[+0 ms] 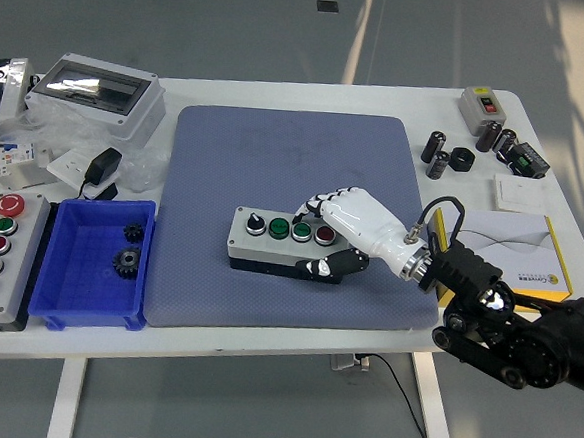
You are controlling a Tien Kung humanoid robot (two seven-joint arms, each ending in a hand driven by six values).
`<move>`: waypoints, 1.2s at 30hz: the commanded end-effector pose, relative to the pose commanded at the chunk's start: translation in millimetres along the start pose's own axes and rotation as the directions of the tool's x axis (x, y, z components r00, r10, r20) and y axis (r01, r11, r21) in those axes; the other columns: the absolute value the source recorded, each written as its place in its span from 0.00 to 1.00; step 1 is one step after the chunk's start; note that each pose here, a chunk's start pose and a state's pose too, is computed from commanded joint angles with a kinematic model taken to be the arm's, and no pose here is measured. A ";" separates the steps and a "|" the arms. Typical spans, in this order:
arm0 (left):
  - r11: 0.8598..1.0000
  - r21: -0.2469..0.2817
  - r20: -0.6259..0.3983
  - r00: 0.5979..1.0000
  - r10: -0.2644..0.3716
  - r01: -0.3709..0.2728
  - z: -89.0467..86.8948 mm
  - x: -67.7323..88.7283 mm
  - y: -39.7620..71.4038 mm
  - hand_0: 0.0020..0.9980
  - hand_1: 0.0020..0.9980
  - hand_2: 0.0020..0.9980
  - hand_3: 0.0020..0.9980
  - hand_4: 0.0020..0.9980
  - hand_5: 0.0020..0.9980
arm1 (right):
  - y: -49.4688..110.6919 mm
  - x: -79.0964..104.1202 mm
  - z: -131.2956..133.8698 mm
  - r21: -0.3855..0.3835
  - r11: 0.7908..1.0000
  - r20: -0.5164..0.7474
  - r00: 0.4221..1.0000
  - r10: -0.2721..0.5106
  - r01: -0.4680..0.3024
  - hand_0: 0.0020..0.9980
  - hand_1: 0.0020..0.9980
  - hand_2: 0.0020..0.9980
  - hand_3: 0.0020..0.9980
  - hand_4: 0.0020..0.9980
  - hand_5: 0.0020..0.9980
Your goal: Pick up the button,place it on the desk,press the button,press the button
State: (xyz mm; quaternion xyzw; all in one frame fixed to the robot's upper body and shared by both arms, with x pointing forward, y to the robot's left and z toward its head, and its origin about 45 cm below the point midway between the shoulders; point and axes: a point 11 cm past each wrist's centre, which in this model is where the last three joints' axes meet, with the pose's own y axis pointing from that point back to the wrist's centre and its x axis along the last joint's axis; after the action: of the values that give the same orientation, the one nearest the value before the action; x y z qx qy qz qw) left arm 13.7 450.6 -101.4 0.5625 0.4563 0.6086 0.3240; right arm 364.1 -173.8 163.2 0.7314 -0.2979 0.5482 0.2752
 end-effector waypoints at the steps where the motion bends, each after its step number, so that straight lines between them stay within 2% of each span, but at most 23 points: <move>1: 1.000 0.000 0.000 1.000 0.000 0.000 -0.1 0.1 0.0 0.64 0.60 0.55 0.60 0.62 0.20 | 0.2 0.5 0.5 -0.002 1.000 0.005 1.000 0.001 -0.001 0.79 0.77 0.82 0.87 0.31 0.00; 5: 1.000 0.002 0.000 1.000 0.000 0.000 -0.4 -0.3 0.0 0.64 0.60 0.55 0.60 0.62 0.20 | 0.8 2.3 2.6 -0.009 1.000 0.019 1.000 0.001 -0.001 0.79 0.77 0.82 0.87 0.31 0.00; 6: 1.000 0.002 0.000 1.000 0.000 0.000 -0.5 -0.4 0.0 0.64 0.60 0.55 0.60 0.62 0.20 | 0.9 2.5 2.9 -0.010 1.000 0.021 1.000 0.001 0.000 0.80 0.79 0.84 0.89 0.35 0.00; 11: 1.000 0.003 0.001 1.000 0.000 0.000 -0.6 -0.3 0.0 0.64 0.60 0.55 0.60 0.62 0.20 | 2.2 4.1 2.9 -0.011 1.000 0.032 0.999 -0.002 0.002 0.80 0.79 0.84 0.89 0.35 0.00; 12: 1.000 0.003 0.001 1.000 0.000 0.000 -0.6 -0.4 0.0 0.64 0.60 0.55 0.60 0.62 0.20 | 2.6 4.8 2.7 -0.011 1.000 0.035 0.999 -0.001 0.001 0.81 0.79 0.85 0.91 0.38 0.00; 14: 1.000 0.002 0.001 1.000 0.000 0.000 -0.5 -0.6 0.0 0.64 0.60 0.55 0.60 0.62 0.20 | 4.2 8.5 2.0 -0.010 1.000 0.048 0.999 0.003 -0.003 0.81 0.79 0.85 0.91 0.38 0.00; 18: 1.000 0.002 0.001 1.000 -0.002 0.002 -0.9 -1.3 -0.1 0.64 0.60 0.55 0.60 0.62 0.20 | 12.1 22.7 3.4 -0.022 0.999 0.106 0.994 0.025 -0.023 0.81 0.80 0.86 0.93 0.40 0.00; 24: 1.000 0.004 0.001 1.000 -0.004 0.004 -3.2 -1.8 -0.5 0.64 0.60 0.55 0.59 0.61 0.20 | 33.8 49.7 11.6 -0.076 0.996 0.223 0.974 0.052 -0.036 0.82 0.81 0.87 0.94 0.42 0.00; 27: 1.000 0.006 -0.001 1.000 -0.006 0.006 -4.3 -2.7 -0.7 0.64 0.60 0.55 0.59 0.61 0.20 | 51.0 57.9 20.0 -0.147 0.989 0.270 0.962 0.042 -0.002 0.82 0.81 0.87 0.94 0.42 0.00; 30: 1.000 0.013 -0.002 1.000 -0.006 0.006 -7.6 -3.3 -1.2 0.64 0.60 0.55 0.59 0.61 0.20 | 64.9 66.4 28.4 -0.225 0.972 0.277 0.961 -0.001 0.066 0.83 0.81 0.88 0.95 0.45 0.00; 33: 1.000 0.021 -0.004 1.000 -0.003 0.003 -10.5 -3.0 -1.6 0.64 0.60 0.55 0.59 0.61 0.20 | 67.9 77.7 27.3 -0.276 0.952 0.308 0.950 -0.041 0.130 0.83 0.81 0.88 0.95 0.45 0.00; 36: 1.000 0.028 -0.006 1.000 0.000 0.001 -12.4 -2.5 -1.8 0.64 0.60 0.55 0.59 0.61 0.20 | 62.0 90.3 13.9 -0.280 0.939 0.370 0.925 -0.086 0.199 0.82 0.83 0.88 0.95 0.47 0.00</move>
State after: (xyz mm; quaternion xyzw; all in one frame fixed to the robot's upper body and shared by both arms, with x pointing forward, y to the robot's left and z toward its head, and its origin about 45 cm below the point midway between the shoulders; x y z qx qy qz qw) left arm 1.7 446.7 -103.4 0.5652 0.4660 0.6036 0.3148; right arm 347.2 -237.6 251.7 0.7848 -0.3707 0.3323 0.3692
